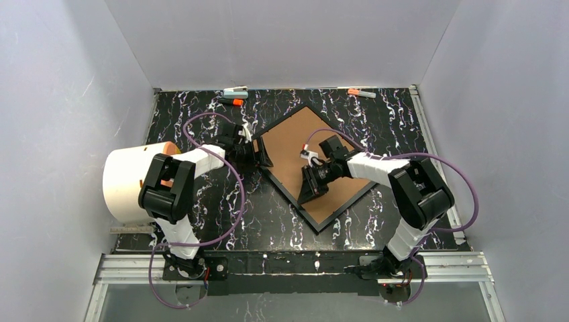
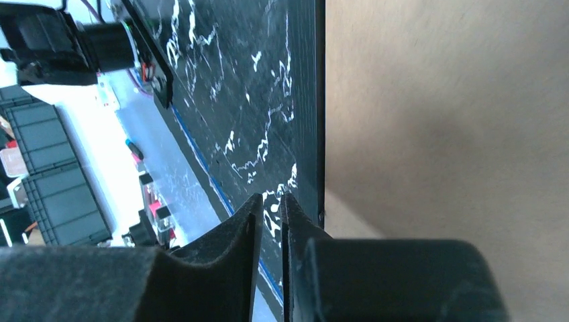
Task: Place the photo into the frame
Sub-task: Install the photo frame at the center of the board.
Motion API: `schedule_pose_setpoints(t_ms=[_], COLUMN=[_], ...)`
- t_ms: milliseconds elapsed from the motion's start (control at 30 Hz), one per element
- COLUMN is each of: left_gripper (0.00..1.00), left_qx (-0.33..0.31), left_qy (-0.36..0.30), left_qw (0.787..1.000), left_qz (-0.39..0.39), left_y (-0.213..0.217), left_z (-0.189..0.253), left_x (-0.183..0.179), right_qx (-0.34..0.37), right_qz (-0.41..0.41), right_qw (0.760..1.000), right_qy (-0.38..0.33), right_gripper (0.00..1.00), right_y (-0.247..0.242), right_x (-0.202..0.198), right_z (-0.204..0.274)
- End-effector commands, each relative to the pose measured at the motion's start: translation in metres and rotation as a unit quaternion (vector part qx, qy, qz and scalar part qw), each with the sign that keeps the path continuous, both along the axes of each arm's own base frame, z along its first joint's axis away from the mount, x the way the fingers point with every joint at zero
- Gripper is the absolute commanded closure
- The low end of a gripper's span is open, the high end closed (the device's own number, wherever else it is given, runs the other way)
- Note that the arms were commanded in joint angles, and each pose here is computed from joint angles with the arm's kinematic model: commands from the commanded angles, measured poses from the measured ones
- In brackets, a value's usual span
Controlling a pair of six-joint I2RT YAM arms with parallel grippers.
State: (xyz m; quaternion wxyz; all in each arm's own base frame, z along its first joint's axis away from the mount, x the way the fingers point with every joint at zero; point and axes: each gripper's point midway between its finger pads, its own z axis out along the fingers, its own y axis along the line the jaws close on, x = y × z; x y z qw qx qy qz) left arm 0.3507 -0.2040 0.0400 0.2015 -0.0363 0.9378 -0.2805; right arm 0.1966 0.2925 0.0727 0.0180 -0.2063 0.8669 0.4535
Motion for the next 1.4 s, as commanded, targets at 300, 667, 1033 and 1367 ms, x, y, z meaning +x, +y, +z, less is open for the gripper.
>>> schedule_pose_setpoints(t_ms=[300, 667, 1033, 1367], left_gripper=[0.52, 0.54, 0.55, 0.56], left_qx=[0.072, 0.079, 0.104, 0.107], left_qy=[0.048, 0.050, 0.048, 0.048], left_qw=[0.996, 0.996, 0.993, 0.993], left_qz=[0.001, -0.002, 0.002, 0.010], left_y=[0.019, 0.021, 0.031, 0.036], left_z=[-0.041, -0.047, -0.050, -0.051], left_x=[-0.036, -0.037, -0.034, -0.027], right_qx=[-0.078, -0.154, -0.232, -0.225], right_qz=[0.015, 0.005, -0.011, -0.051], right_qw=[0.997, 0.988, 0.972, 0.973], right_qy=[-0.001, -0.011, 0.009, 0.026], right_gripper=[0.78, 0.82, 0.81, 0.75], right_y=[-0.018, -0.040, -0.070, -0.085], right_x=[-0.017, -0.015, -0.026, -0.022], right_z=[-0.036, -0.063, -0.092, -0.086])
